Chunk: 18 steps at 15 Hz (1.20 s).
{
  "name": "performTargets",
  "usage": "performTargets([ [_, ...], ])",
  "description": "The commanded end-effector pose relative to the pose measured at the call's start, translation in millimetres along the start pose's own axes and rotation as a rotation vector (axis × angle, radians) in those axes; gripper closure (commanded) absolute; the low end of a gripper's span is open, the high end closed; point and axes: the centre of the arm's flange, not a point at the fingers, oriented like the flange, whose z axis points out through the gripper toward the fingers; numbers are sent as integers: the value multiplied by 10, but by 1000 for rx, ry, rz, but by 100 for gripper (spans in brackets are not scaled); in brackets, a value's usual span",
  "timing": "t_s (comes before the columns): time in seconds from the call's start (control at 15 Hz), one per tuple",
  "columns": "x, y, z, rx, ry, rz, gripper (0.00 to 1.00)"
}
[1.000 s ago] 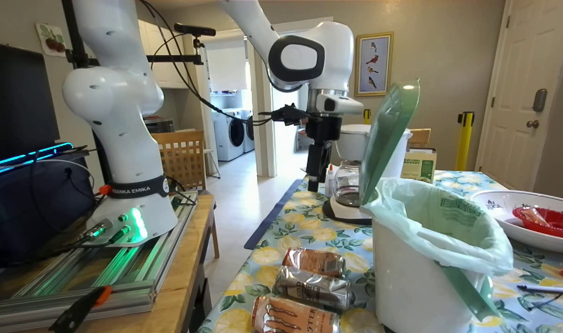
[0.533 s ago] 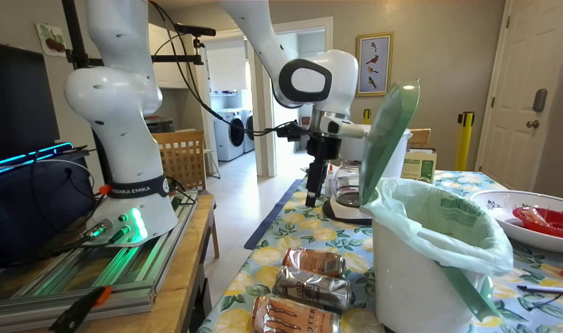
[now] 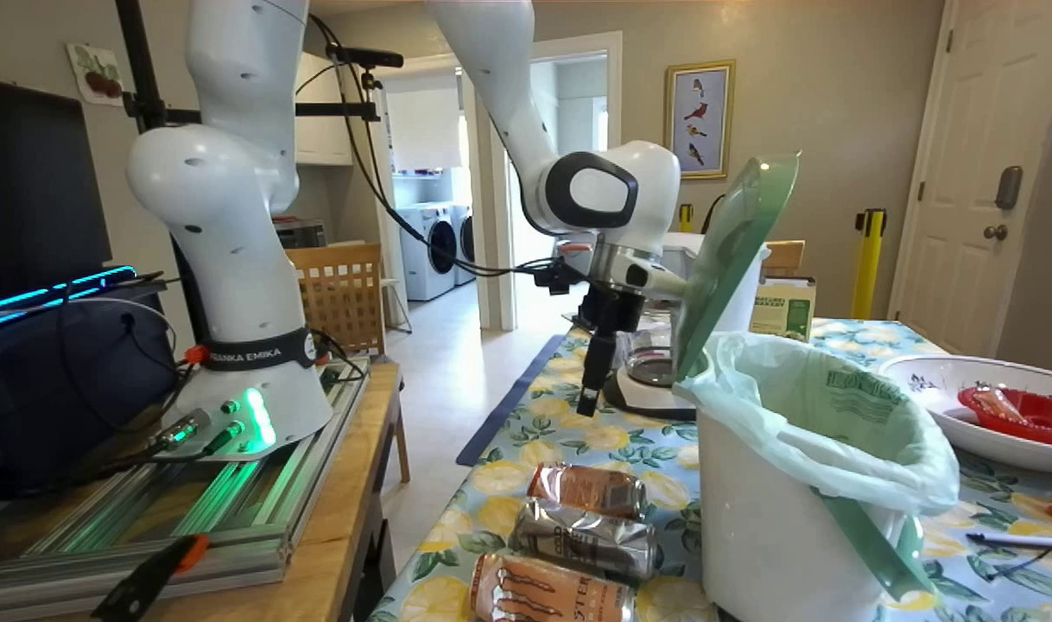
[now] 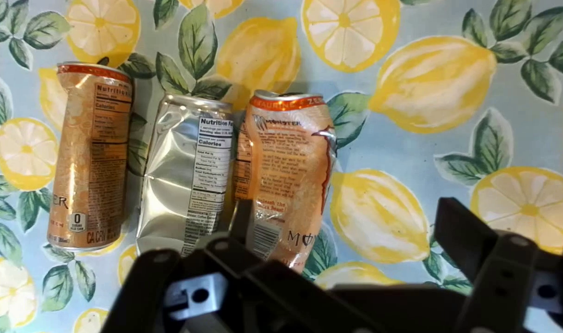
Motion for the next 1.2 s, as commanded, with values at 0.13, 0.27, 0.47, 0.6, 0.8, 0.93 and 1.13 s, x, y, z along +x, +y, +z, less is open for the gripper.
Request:
performTargets([
  [0.13, 231, -69, 179, -44, 33, -8, 0],
  [0.27, 259, -90, 205, -36, 51, -15, 0],
  [0.47, 254, -134, 212, -24, 40, -11, 0],
  [0.6, 250, -162, 222, -26, 24, -7, 0],
  [0.8, 235, -186, 274, -46, 16, -10, 0],
  [0.93, 216, -198, 321, -64, 5, -16, 0],
  [1.13, 169, -209, 414, -95, -8, -17, 0],
])
